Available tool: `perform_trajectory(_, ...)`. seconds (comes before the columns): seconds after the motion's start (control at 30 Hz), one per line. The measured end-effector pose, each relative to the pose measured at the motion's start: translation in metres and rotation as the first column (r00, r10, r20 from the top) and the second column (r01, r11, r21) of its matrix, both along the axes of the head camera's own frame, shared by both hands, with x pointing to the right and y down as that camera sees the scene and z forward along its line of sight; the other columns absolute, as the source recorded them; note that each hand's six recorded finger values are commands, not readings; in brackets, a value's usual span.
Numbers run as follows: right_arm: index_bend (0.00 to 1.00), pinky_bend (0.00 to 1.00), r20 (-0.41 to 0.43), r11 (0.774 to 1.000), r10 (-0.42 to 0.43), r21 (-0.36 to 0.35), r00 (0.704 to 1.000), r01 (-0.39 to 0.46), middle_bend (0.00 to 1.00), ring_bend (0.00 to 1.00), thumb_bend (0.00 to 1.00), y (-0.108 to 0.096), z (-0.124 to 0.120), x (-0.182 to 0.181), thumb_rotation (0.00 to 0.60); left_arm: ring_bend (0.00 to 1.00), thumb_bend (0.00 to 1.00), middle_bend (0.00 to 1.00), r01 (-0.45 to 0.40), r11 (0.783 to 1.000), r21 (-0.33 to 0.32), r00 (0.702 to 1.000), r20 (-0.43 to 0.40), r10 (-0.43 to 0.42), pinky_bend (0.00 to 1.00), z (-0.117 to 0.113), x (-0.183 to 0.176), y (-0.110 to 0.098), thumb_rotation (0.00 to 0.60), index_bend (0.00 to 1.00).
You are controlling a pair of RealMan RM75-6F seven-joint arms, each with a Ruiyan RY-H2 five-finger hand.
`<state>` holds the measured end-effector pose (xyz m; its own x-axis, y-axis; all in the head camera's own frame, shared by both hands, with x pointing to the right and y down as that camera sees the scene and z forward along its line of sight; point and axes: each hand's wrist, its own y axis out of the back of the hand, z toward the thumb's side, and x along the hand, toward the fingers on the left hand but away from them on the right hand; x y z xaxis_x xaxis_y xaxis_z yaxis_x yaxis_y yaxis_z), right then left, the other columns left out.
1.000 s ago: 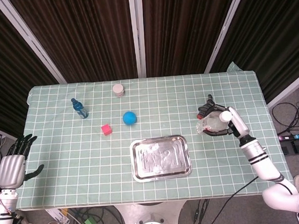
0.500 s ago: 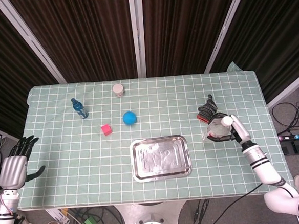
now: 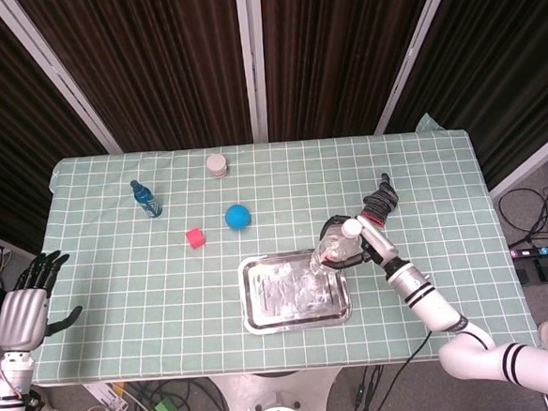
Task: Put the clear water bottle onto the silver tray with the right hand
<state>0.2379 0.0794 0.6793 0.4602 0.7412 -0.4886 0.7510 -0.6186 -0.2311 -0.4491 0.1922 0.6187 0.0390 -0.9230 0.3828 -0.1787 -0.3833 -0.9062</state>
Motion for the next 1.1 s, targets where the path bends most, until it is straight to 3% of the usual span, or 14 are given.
perform_trajectory(0.17, 0.74, 0.41, -0.107, 0.989, 0.109, 0.107, 0.988, -0.098, 0.57, 0.36, 0.13, -0.009, -0.028, 0.074, 0.600, 0.09, 0.23, 0.18, -0.003, 1.000, -0.017, 1.000, -0.014, 0.002, 0.19, 0.005, 0.002, 0.002, 0.600, 0.16)
perform_trajectory(0.27, 0.74, 0.41, -0.150, 0.985, 0.138, 0.124, 0.979, -0.120, 0.57, 0.36, 0.13, -0.007, -0.037, 0.100, 0.600, 0.09, 0.23, 0.18, -0.012, 1.000, -0.018, 1.000, -0.015, 0.012, 0.19, 0.006, 0.004, 0.002, 0.600, 0.16)
perform_trajectory(0.53, 0.74, 0.41, -0.057, 0.998, 0.042, 0.041, 0.998, -0.040, 0.57, 0.36, 0.13, 0.006, -0.010, 0.033, 0.600, 0.09, 0.23, 0.18, -0.009, 1.000, -0.008, 1.000, -0.013, 0.009, 0.19, 0.006, 0.007, 0.000, 0.600, 0.16)
perform_trajectory(0.73, 0.74, 0.41, -0.138, 0.989, 0.123, 0.104, 0.983, -0.109, 0.57, 0.36, 0.13, -0.005, -0.030, 0.088, 0.600, 0.09, 0.23, 0.18, -0.017, 1.000, -0.026, 1.000, -0.015, 0.017, 0.19, 0.010, 0.008, 0.002, 0.600, 0.16)
perform_trajectory(0.8, 0.74, 0.41, -0.145, 0.989, 0.115, 0.106, 0.983, -0.100, 0.57, 0.36, 0.13, -0.005, -0.033, 0.090, 0.600, 0.09, 0.23, 0.18, -0.021, 1.000, -0.021, 1.000, -0.015, 0.021, 0.19, 0.009, 0.008, 0.001, 0.600, 0.16)
perform_trajectory(1.1, 0.74, 0.41, -0.021, 1.000, -0.009, 0.017, 1.000, 0.010, 0.57, 0.36, 0.13, 0.018, 0.002, 0.002, 0.600, 0.09, 0.23, 0.18, 0.010, 1.000, -0.004, 1.000, -0.011, -0.010, 0.19, 0.000, 0.001, 0.001, 0.600, 0.16)
